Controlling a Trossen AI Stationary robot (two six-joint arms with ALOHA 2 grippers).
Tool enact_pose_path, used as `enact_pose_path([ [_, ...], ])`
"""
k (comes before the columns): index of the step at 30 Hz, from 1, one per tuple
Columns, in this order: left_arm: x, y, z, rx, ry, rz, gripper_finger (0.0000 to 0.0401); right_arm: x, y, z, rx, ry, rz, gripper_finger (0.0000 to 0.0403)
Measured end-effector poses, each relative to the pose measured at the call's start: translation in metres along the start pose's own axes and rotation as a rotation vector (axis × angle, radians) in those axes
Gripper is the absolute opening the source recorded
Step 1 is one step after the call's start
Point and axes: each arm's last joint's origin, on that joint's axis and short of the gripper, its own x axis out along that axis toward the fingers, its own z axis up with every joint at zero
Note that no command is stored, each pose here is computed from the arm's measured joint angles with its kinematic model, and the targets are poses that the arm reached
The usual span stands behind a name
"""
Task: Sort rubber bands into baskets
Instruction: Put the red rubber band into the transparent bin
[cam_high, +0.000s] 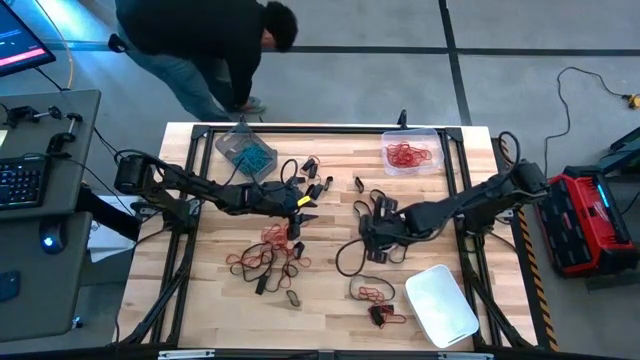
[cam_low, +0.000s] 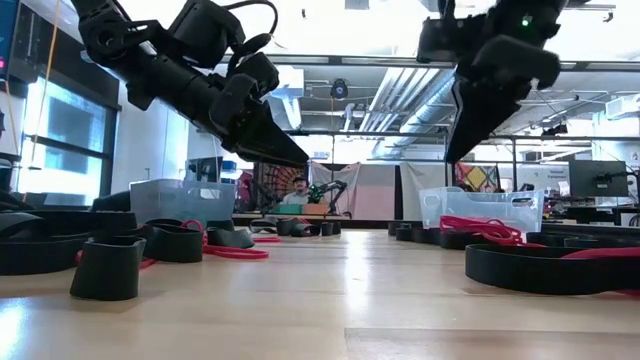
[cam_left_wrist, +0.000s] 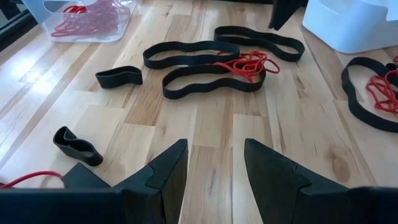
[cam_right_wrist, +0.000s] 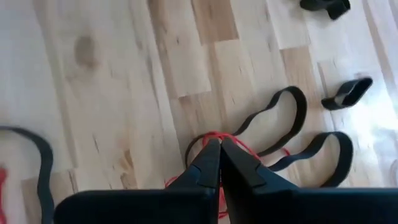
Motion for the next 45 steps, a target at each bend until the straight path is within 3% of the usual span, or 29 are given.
enact_pose_path([
  [11, 0.0, 0.0, -0.001, 0.002, 0.008, 0.0, 0.0152, 0.037, -0.002, -0.014, 0.045, 0.116, -0.021, 0.0095],
  [15, 0.0, 0.0, -0.001, 0.002, 0.01, 0.0, 0.0152, 0.048, -0.003, -0.015, 0.014, 0.153, -0.028, 0.0107],
  [21, 0.0, 0.0, -0.002, 0.002, 0.017, 0.0, 0.0152, 0.059, -0.005, -0.016, 0.011, 0.197, -0.02, 0.0082],
  [28, 0.0, 0.0, -0.002, 0.007, 0.021, 0.0, 0.0152, 0.062, -0.007, -0.017, -0.019, 0.227, -0.018, 0.0007],
  [45, 0.0, 0.0, -0.002, -0.006, 0.022, -0.005, 0.0152, 0.01, 0.016, 0.017, -0.147, 0.193, -0.078, 0.0],
])
